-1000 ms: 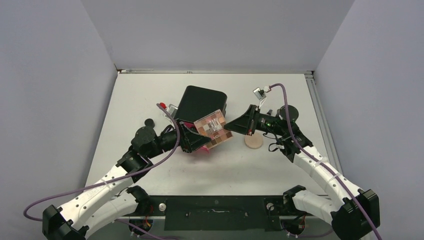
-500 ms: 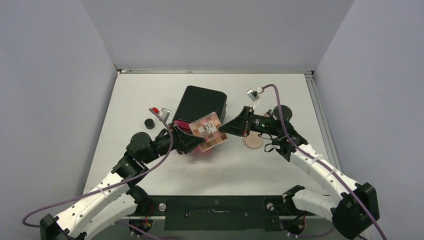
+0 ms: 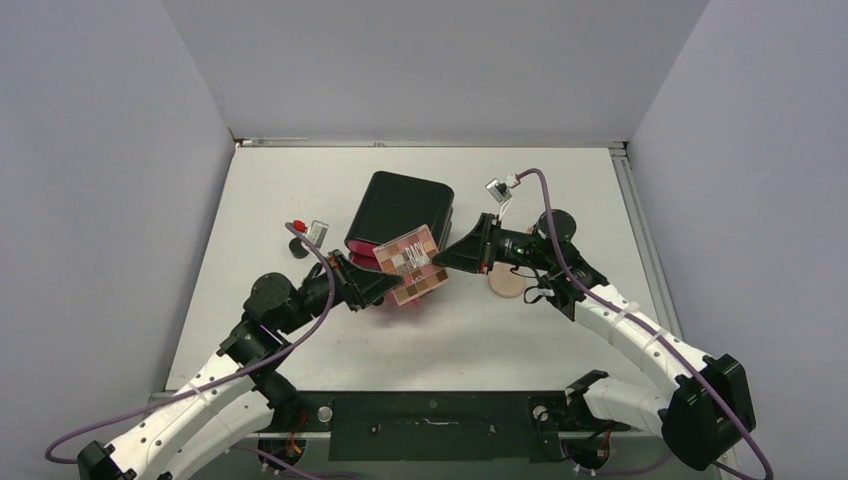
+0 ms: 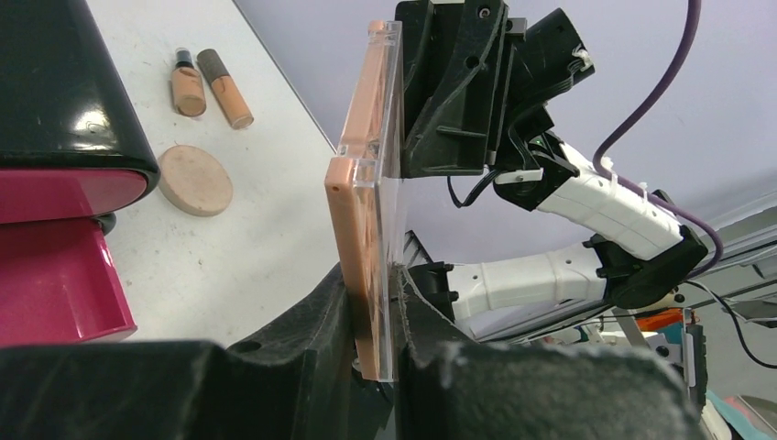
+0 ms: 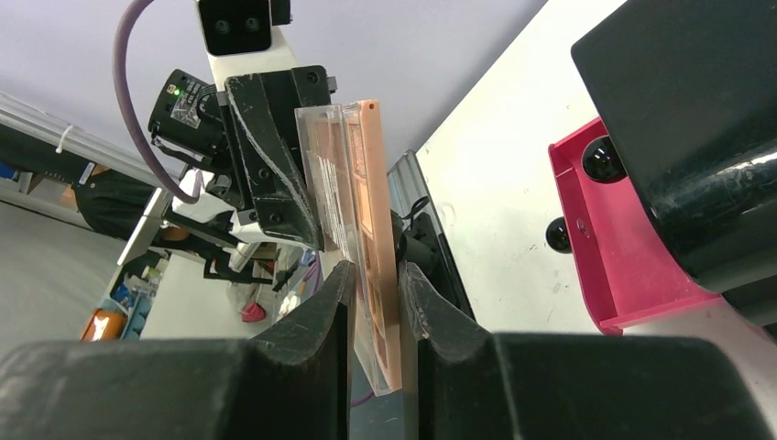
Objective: Organize the makeup
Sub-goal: Place the makeup in the drawer.
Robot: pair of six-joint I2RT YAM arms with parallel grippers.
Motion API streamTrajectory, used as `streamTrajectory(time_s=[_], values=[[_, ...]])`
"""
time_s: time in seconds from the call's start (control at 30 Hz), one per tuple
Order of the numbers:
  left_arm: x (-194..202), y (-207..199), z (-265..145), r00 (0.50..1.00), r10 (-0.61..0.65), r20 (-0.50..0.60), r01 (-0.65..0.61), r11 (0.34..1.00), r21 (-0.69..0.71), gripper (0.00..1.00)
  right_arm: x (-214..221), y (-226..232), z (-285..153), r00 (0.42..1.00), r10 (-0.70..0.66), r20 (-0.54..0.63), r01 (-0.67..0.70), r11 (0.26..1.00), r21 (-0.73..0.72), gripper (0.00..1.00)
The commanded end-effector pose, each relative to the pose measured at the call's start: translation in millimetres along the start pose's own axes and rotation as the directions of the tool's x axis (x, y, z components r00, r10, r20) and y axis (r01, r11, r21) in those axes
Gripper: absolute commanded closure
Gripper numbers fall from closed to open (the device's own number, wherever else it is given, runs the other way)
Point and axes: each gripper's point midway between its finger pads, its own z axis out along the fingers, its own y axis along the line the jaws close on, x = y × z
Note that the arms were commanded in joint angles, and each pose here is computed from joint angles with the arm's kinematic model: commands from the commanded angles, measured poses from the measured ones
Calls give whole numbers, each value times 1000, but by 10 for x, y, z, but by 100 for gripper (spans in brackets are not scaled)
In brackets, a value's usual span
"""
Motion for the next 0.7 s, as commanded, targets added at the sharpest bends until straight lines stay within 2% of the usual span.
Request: streamTrajectory(time_s=[0.0, 0.1, 0.27, 0.47, 0.6, 0.67], values=[[-234, -400, -58, 994, 73, 84, -84, 988, 132, 97, 1, -152, 66, 1000, -14, 14, 13, 999, 48, 92], [-251, -341, -64, 994, 63, 92, -72, 993, 94, 100, -2, -198, 80, 1000, -21, 12, 20, 997, 76, 83], [-252, -204, -71, 995, 8, 99, -10, 1000, 21, 100, -36, -240, 119, 999, -27, 19, 25, 994, 108, 61], [-358, -63, -167, 974, -117, 196, 130, 990, -51, 100, -72, -346, 152, 999, -20, 40, 14, 987, 160, 32], [-414, 237, -308, 923, -239, 300, 304, 933, -194, 100, -116, -394, 134, 998, -30, 62, 17, 979, 202, 26], [-416, 312, -377, 908, -265, 324, 351, 903, -249, 100, -151, -401, 110, 996, -44, 73, 27, 973, 227, 24]])
